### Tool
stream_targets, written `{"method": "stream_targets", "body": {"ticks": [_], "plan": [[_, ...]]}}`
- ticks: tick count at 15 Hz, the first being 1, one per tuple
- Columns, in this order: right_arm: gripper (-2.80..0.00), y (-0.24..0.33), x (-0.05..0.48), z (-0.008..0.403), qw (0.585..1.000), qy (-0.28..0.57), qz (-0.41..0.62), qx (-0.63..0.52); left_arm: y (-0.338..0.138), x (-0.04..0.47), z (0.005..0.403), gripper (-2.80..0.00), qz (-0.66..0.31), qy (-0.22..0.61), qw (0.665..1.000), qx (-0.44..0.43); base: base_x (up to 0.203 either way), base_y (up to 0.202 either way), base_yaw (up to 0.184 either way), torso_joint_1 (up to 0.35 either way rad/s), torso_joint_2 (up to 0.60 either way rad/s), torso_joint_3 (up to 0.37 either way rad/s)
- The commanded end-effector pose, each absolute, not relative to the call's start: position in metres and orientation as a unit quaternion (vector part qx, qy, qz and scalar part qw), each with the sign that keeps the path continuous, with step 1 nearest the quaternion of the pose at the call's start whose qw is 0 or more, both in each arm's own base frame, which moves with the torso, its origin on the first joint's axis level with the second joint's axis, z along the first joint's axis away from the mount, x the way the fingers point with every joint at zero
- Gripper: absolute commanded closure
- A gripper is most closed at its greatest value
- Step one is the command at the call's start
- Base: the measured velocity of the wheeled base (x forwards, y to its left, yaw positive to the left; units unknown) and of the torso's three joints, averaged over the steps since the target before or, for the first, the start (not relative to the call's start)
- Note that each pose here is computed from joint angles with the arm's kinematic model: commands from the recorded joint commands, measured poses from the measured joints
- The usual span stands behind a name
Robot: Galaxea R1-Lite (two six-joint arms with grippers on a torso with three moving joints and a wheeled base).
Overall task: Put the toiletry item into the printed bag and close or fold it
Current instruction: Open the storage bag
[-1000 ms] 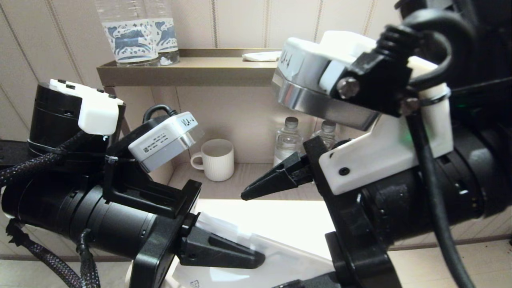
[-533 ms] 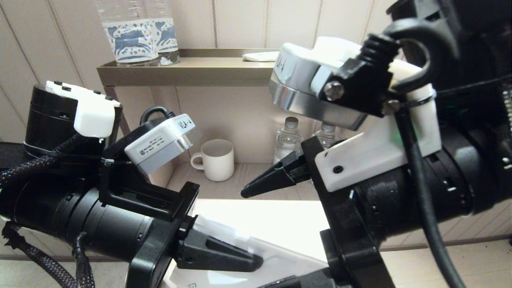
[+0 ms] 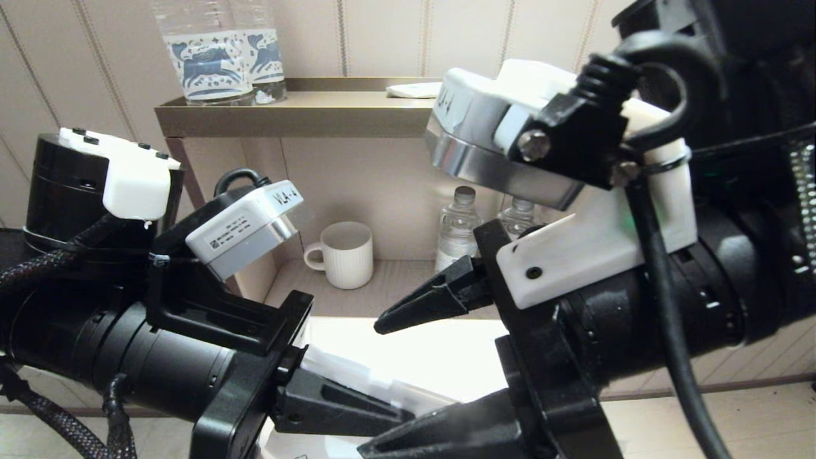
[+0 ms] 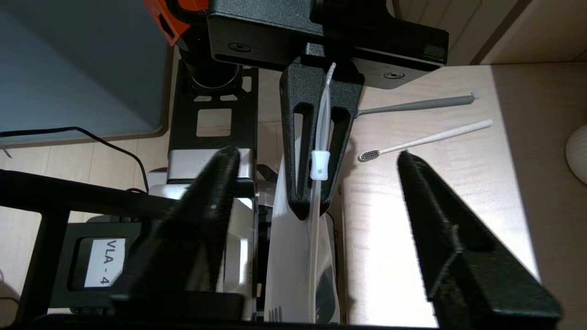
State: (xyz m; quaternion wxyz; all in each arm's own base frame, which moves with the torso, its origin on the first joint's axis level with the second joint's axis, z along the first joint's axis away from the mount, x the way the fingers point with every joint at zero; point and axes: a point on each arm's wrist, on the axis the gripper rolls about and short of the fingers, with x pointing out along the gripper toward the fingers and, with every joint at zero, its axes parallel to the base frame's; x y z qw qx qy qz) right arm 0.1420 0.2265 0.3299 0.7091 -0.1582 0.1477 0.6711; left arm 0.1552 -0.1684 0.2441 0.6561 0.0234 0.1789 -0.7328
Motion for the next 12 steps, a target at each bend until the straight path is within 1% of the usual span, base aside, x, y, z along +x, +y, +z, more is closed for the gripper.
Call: {"method": "stream_targets", "body": {"ticks": [1, 12], "plan": [[0.0, 0.2282, 0.1426, 0.331, 0.7, 0.147, 0.682, -0.151, -0.166, 0.1529, 0.2459, 0.0, -0.734, 0.177, 0.656, 0.021, 0.0, 0.0, 0.0, 0.0, 0.0, 0.0], [0.0, 0.2229, 0.1396, 0.3314, 0.698, 0.146, 0.685, -0.15, -0.1621, 0.1461, 0.2544, 0.0, -0.733, 0.163, 0.66, 0.022, 0.0, 0.0, 0.0, 0.0, 0.0, 0.0]]}}
